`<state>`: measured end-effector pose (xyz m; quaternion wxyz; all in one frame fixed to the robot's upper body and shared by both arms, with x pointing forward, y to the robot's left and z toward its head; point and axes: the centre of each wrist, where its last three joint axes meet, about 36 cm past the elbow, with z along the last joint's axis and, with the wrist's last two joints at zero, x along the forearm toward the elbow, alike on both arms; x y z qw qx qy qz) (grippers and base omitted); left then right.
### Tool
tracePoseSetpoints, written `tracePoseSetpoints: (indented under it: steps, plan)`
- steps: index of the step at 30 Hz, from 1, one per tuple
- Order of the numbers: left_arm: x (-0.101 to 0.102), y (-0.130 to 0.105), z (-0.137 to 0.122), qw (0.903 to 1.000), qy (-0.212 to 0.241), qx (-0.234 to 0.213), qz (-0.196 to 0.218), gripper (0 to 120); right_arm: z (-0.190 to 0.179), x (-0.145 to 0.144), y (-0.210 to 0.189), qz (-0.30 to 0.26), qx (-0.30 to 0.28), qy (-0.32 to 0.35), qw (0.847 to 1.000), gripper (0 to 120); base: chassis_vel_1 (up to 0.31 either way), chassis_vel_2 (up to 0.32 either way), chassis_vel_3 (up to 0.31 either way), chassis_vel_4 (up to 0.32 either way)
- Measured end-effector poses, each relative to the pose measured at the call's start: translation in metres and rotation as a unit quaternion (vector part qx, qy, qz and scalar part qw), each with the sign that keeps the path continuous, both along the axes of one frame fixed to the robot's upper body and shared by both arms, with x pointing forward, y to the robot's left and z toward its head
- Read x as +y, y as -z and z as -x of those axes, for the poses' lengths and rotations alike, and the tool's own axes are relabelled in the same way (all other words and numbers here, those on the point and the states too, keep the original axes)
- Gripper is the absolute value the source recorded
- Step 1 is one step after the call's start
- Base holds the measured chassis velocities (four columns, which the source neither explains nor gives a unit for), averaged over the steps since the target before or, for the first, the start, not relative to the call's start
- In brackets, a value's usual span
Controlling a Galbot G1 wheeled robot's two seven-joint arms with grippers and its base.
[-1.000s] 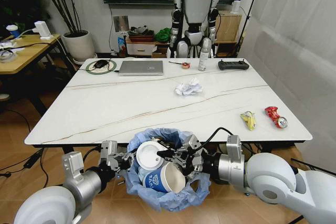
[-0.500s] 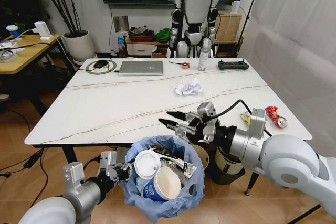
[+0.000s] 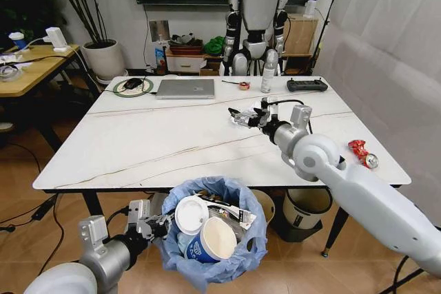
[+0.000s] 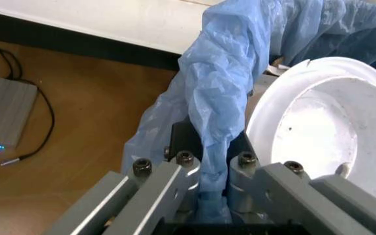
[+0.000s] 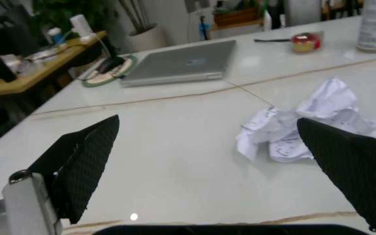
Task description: Pick up the trash bin and place the trash from the table into it.
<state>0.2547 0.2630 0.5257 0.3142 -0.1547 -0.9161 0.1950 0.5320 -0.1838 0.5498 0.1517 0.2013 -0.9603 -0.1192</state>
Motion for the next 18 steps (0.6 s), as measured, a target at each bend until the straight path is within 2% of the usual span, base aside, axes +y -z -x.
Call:
tracePoseSetpoints:
  steps: [2,10,14,18]
  plan:
    - [0.001,0.001,-0.002,1.0000,-0.002,0.000,-0.001,0,-0.015,0.003,0.007,0.018,0.011,0.025,0.999,100,0.000,0.000,0.000,0.000]
    - [0.003,0.004,-0.005,1.0000,-0.006,0.000,-0.002,0,-0.036,0.014,0.023,0.054,0.030,0.062,0.996,100,0.000,0.000,0.000,0.000]
    - [0.004,0.005,-0.008,1.0000,-0.008,0.000,-0.002,0,-0.066,0.064,0.031,0.059,0.047,0.094,0.993,100,0.000,0.000,0.000,0.000]
    - [0.005,0.006,-0.007,1.0000,-0.008,0.001,-0.001,0,-0.081,0.082,0.021,0.060,0.040,0.098,0.993,100,0.000,0.000,0.000,0.000]
